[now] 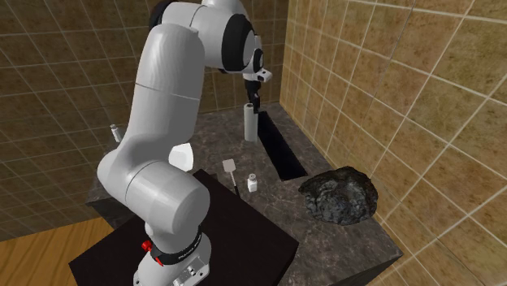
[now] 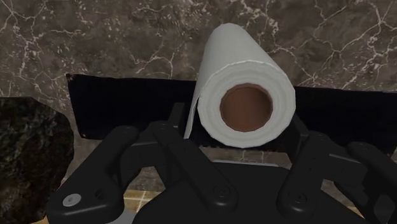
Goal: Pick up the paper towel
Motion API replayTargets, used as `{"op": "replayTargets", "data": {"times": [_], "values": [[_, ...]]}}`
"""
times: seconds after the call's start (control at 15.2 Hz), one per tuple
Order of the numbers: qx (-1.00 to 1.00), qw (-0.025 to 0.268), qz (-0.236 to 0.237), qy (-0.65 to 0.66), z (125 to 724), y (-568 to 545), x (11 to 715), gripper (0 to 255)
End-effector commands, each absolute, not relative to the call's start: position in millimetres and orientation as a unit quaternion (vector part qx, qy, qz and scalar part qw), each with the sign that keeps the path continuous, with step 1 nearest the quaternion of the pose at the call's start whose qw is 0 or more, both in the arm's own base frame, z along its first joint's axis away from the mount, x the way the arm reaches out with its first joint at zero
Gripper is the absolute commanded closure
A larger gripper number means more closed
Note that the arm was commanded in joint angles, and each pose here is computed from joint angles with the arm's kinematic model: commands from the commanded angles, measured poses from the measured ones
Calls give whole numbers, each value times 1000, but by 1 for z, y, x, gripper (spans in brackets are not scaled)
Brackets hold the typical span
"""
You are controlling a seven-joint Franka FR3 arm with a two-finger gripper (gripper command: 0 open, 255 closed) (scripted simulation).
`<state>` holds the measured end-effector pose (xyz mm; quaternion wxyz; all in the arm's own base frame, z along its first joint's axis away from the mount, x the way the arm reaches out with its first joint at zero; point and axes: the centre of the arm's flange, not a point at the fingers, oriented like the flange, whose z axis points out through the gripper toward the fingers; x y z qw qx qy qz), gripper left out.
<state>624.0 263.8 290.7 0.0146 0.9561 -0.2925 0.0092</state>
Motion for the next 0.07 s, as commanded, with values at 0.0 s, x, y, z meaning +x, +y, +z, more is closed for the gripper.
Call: {"op": "replayTargets", "data": {"times": [0.0], "values": [[956, 15, 9, -293, 293, 264, 625, 255]]}}
